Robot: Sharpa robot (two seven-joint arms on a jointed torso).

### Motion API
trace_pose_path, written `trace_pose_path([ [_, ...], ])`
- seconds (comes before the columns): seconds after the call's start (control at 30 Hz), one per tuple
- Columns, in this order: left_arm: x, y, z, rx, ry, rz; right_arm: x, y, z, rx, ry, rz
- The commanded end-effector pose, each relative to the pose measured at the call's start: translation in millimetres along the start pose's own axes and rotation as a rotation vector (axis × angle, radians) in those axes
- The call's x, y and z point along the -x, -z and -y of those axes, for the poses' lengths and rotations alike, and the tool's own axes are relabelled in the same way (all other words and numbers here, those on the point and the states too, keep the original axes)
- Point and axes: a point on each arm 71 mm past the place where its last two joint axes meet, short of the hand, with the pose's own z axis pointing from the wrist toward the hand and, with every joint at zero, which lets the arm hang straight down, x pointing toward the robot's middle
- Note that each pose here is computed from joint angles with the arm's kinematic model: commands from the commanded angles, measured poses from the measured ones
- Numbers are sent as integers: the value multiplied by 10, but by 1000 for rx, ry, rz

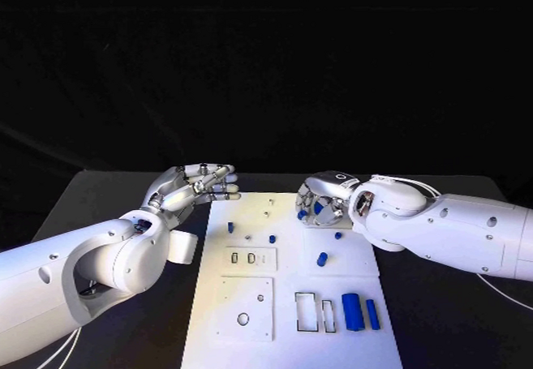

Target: Assemble the parts on the task board

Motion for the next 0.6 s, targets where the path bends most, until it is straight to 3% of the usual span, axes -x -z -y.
trace_pose_path([
  [0.03,-9,-5,8,-1,9,-15,78,2,-34,-20,-5,92],
  [0.43,-12,-6,5,3,10,-16,145,-200,-218,-23,1,194],
  [0.6,-28,-8,5,3,12,-20,146,-295,-280,-19,10,211],
])
